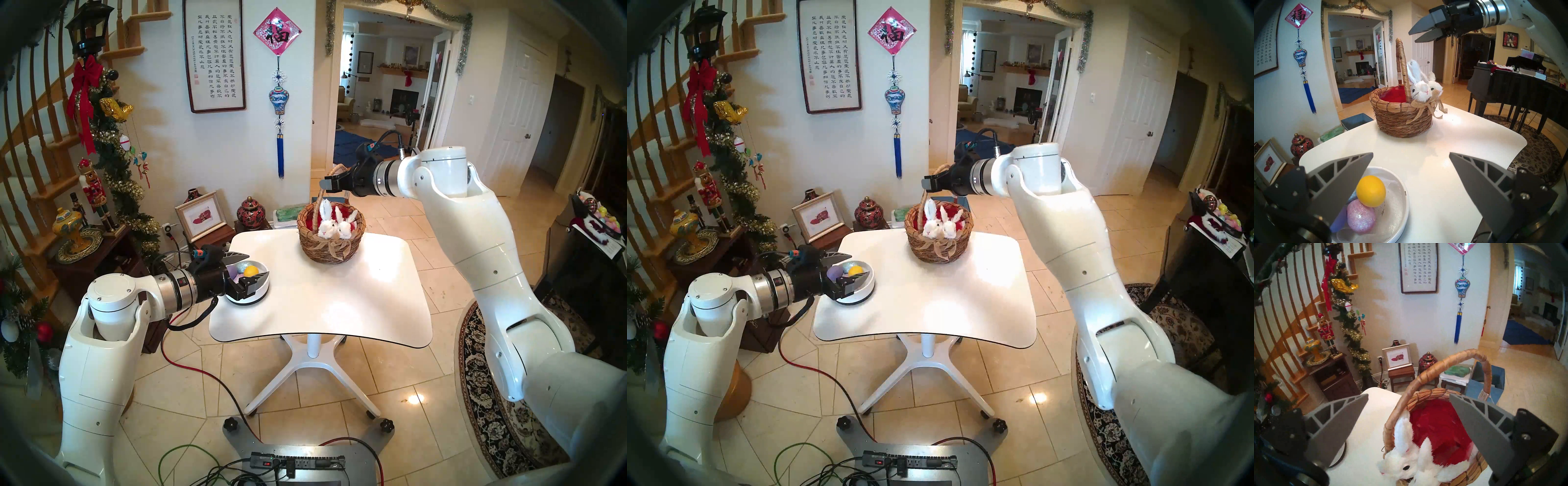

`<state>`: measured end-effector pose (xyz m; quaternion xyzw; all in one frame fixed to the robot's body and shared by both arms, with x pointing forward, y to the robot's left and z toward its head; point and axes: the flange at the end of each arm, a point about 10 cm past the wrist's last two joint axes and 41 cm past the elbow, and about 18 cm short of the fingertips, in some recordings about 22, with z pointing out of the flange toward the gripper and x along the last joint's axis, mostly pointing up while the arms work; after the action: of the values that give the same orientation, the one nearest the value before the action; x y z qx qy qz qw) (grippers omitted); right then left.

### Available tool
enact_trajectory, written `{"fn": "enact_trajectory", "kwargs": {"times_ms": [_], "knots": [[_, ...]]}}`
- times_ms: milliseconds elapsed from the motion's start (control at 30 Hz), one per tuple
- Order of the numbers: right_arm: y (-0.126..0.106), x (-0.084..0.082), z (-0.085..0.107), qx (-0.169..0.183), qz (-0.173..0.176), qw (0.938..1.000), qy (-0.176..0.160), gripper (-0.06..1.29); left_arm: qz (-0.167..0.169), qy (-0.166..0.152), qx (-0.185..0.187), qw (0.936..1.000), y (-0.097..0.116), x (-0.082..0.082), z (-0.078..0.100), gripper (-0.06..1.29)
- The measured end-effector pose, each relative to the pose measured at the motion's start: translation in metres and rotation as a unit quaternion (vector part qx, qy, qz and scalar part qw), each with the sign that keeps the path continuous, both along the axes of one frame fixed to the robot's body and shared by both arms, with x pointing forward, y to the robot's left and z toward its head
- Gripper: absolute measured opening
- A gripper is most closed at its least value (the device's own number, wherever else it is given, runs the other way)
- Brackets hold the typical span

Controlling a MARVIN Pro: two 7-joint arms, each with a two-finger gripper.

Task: Put easter egg into basket

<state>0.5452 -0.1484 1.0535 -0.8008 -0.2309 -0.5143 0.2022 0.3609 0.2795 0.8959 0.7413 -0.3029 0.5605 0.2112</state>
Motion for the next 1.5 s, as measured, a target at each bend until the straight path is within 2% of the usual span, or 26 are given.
{"fn": "enact_trajectory", "kwargs": {"times_ms": [333,767,1000,1500], "knots": [[0.013,0.02,0.012,-0.007,-0.01,0.9999,0.011,1.24,0.0,0.0,0.0,1.0,0.0,0.0,0.0,1.22],[0.032,0.042,0.007,-0.051,-0.02,0.998,0.031,1.24,0.0,0.0,0.0,1.0,0.0,0.0,0.0,1.22],[0.035,0.048,0.009,-0.064,-0.027,0.9971,0.033,1.24,0.0,0.0,0.0,1.0,0.0,0.0,0.0,1.22],[0.038,0.051,0.016,-0.061,-0.034,0.9969,0.035,1.24,0.0,0.0,0.0,1.0,0.0,0.0,0.0,1.22]]}}
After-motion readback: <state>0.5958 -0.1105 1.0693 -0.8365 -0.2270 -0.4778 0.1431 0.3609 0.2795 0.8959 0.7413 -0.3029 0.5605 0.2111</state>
